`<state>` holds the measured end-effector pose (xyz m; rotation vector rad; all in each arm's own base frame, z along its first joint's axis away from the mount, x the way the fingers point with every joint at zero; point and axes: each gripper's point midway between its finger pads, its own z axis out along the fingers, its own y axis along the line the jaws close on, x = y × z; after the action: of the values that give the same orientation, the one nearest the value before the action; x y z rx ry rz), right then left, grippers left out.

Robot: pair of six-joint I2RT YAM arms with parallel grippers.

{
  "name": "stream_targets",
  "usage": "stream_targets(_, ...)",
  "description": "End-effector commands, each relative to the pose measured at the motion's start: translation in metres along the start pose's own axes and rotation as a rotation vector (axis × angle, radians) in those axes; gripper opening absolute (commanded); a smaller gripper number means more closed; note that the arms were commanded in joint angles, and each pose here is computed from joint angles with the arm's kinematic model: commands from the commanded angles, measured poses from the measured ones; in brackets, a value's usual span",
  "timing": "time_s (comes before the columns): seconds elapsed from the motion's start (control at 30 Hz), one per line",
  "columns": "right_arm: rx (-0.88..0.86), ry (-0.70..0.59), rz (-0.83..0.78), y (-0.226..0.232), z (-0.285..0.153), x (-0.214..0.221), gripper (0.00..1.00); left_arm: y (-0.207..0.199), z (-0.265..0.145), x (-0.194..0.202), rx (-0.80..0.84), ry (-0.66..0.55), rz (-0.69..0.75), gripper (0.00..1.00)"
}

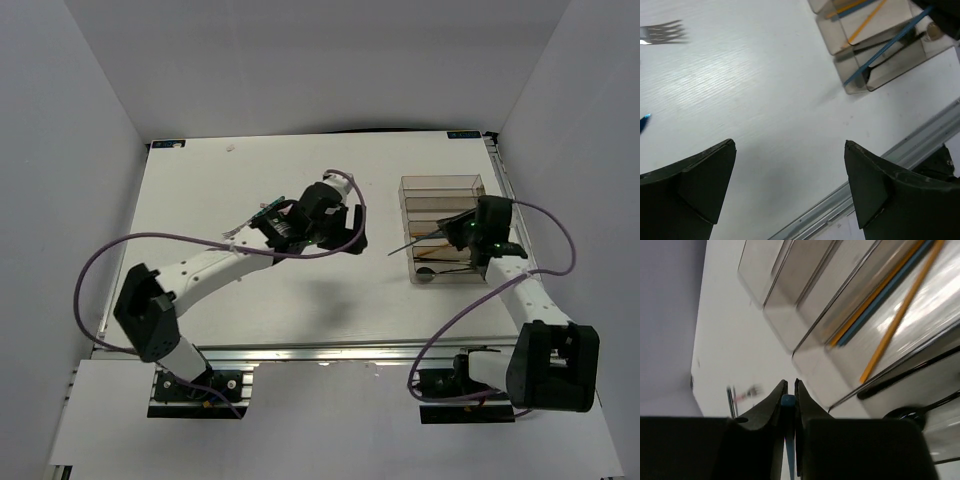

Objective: Sort the eating utensils into containers

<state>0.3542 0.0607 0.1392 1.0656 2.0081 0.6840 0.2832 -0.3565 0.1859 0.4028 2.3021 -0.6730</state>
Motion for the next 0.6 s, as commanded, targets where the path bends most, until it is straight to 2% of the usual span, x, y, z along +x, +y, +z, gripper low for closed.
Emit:
stream_targets(0.0, 0.183, -0.200, 0.136, -0.032, 0.003, -0.055, 0.00, 0.039, -0.048, -0.009, -0.167, -0.078, 0.050, 0.98)
stream_targets(0.03, 0.202, -0.241, 0.169, -0.039, 0.003, -0.071, 0.00, 0.042, -0.063, -0.015, -0.175, -0.116, 0.052, 0.98)
stream_targets(0.23, 0.255, -0.291, 0.227, -0.050, 0.013, -0.114, 0.00, 0.068, -0.090, 0.004, -0.239, -0.118, 0.069, 0.98)
stream_targets(0.53, 0.279, -0.273, 0.195, -0.060, 0.035, -0.119, 0.00, 0.074, -0.102, 0.010, -0.238, -0.140, 0.067, 0.98)
stream_targets(0.57, 0.284, -0.265, 0.193, -0.063, 0.035, -0.116, 0.05, 0.074, -0.102, 0.009, -0.237, -0.139, 0.068, 0.98)
